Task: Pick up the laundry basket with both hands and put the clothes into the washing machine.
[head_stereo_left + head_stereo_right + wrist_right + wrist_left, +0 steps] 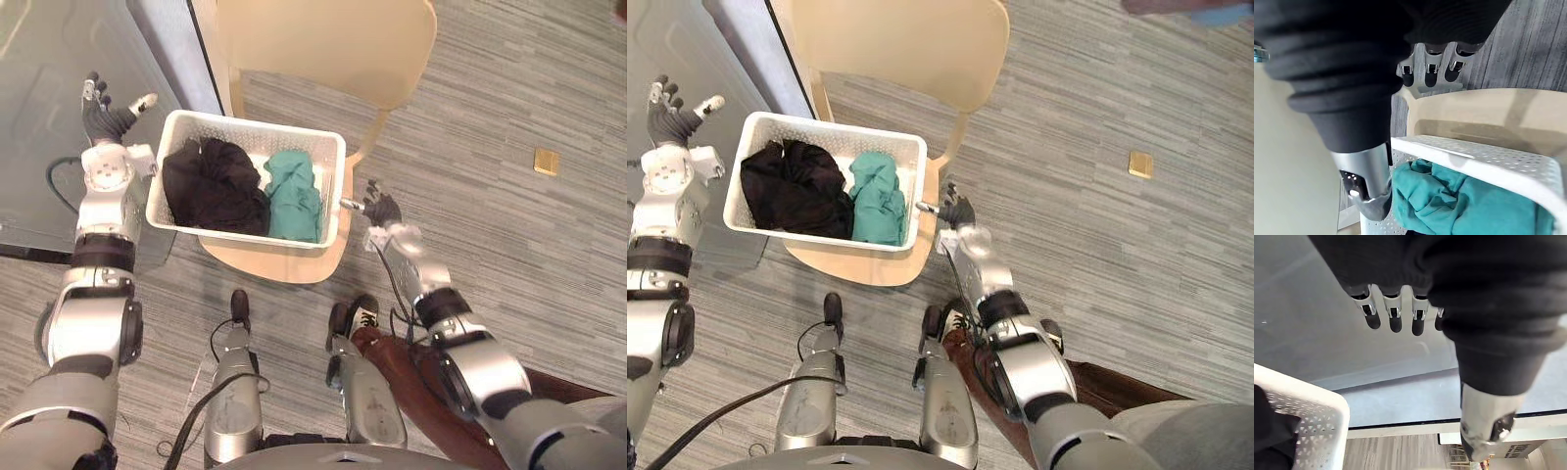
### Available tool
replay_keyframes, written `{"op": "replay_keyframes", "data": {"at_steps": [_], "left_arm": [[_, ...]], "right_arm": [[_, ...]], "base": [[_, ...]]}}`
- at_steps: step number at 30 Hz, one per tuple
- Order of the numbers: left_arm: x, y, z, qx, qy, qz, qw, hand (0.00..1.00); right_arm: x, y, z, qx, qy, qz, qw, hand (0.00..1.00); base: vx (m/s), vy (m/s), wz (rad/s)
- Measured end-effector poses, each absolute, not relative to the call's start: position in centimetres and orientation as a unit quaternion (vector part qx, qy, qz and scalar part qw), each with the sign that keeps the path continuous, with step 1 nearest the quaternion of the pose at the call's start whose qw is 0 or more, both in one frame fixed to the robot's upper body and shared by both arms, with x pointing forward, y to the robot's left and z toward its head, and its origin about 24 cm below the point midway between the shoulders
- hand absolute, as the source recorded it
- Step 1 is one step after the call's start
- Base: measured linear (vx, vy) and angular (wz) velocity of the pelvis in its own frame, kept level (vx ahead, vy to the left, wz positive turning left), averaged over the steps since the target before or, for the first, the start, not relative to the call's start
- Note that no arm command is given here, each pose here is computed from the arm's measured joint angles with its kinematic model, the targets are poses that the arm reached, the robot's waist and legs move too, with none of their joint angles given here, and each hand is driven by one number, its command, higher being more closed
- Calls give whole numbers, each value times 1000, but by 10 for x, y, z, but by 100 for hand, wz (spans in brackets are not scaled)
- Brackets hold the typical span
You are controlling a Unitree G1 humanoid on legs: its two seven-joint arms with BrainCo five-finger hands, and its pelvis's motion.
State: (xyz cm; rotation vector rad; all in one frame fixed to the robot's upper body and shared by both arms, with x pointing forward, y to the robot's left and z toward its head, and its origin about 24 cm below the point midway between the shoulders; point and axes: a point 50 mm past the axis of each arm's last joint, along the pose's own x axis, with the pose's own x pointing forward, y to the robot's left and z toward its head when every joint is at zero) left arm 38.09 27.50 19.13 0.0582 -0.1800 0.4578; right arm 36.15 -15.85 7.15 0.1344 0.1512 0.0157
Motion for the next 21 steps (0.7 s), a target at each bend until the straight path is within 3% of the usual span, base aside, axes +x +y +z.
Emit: {"op": "replay_keyframes", "data": {"at_steps": [9,13,21], "left_arm": [[356,278,152,53,-66,197,977,0],[330,272,117,57,-47,195,978,0],[266,262,20,5,87,228,970,0]], "right_arm": [[278,-218,13,104,115,-76,985,0],[226,-240,-25,129,172,-145,966,0],[142,-234,-84,157,297,-220,916,0]], "base": [[59,-27,8],[52,-12,1],[-1,0,1]]}}
